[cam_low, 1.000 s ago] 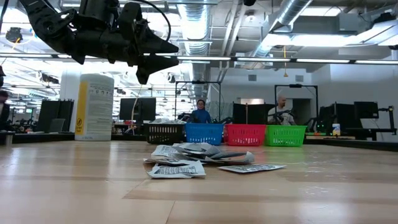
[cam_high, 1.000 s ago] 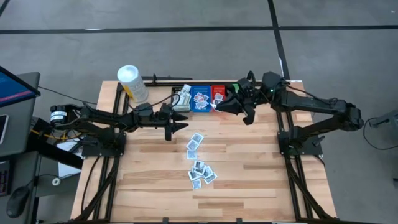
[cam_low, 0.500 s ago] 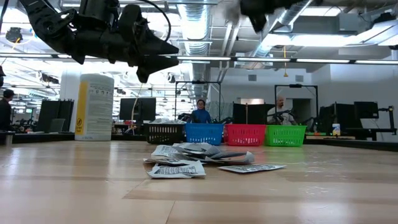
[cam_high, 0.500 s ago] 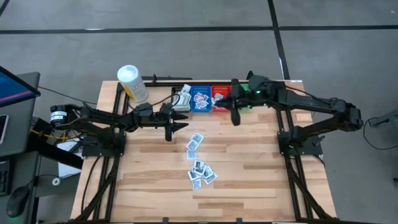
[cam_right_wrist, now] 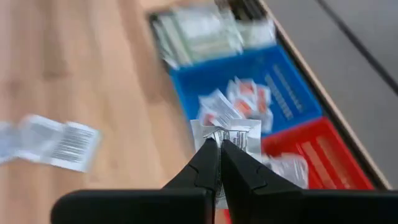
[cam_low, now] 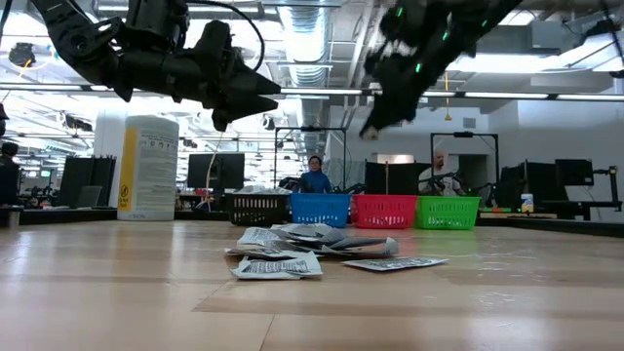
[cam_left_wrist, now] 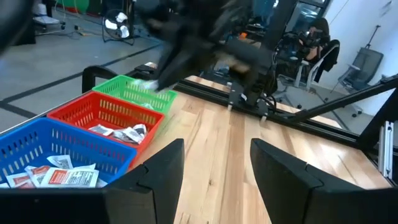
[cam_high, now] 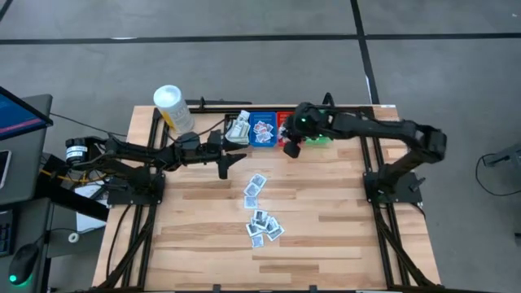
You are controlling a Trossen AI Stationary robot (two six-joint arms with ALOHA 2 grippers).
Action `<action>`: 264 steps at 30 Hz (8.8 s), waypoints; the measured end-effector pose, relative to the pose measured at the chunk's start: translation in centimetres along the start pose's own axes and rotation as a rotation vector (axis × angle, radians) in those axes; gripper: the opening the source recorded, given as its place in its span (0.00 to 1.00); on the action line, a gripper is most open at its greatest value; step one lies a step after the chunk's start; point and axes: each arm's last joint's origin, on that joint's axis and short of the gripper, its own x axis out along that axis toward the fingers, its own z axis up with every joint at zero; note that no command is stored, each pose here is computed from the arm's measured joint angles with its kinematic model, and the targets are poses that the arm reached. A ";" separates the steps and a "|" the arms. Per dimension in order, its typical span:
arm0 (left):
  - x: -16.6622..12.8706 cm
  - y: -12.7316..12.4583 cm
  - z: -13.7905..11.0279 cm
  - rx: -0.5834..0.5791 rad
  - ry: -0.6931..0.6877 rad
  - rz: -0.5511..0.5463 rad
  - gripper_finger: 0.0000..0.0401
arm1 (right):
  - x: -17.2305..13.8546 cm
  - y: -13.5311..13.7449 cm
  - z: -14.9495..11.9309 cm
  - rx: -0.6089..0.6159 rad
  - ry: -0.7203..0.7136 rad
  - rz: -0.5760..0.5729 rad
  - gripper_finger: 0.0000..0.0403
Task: Pick & Place First Aid Supplies
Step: Put the gray towelette pack in the red bin
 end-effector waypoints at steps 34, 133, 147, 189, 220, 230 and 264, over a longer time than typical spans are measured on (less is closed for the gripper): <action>0.0 0.0 -0.4 -0.008 0.038 0.008 0.46 | 5.6 -2.9 -2.9 0.047 0.186 -0.152 0.58; -0.6 -1.7 -2.9 -0.203 0.215 -0.051 0.46 | -12.8 7.2 9.0 -0.260 -0.672 0.270 0.17; -0.6 -1.6 -2.9 -0.201 0.209 -0.030 0.46 | -18.3 7.5 10.3 -0.125 -0.928 0.902 0.17; -0.6 -1.6 -2.9 -0.094 0.203 -0.022 0.46 | -6.0 -2.6 3.9 0.153 -0.109 -0.058 0.17; -0.6 -1.9 -3.2 -0.127 0.233 -0.021 0.46 | 3.6 -1.3 -1.0 0.088 0.389 -0.103 0.52; -0.8 -1.9 -3.9 -0.089 0.310 -0.053 0.46 | -1.2 3.1 1.3 0.002 0.223 -0.020 0.56; 3.6 -0.3 -10.5 0.237 0.524 -0.208 0.46 | -1.9 10.7 1.5 -0.038 0.133 0.125 0.53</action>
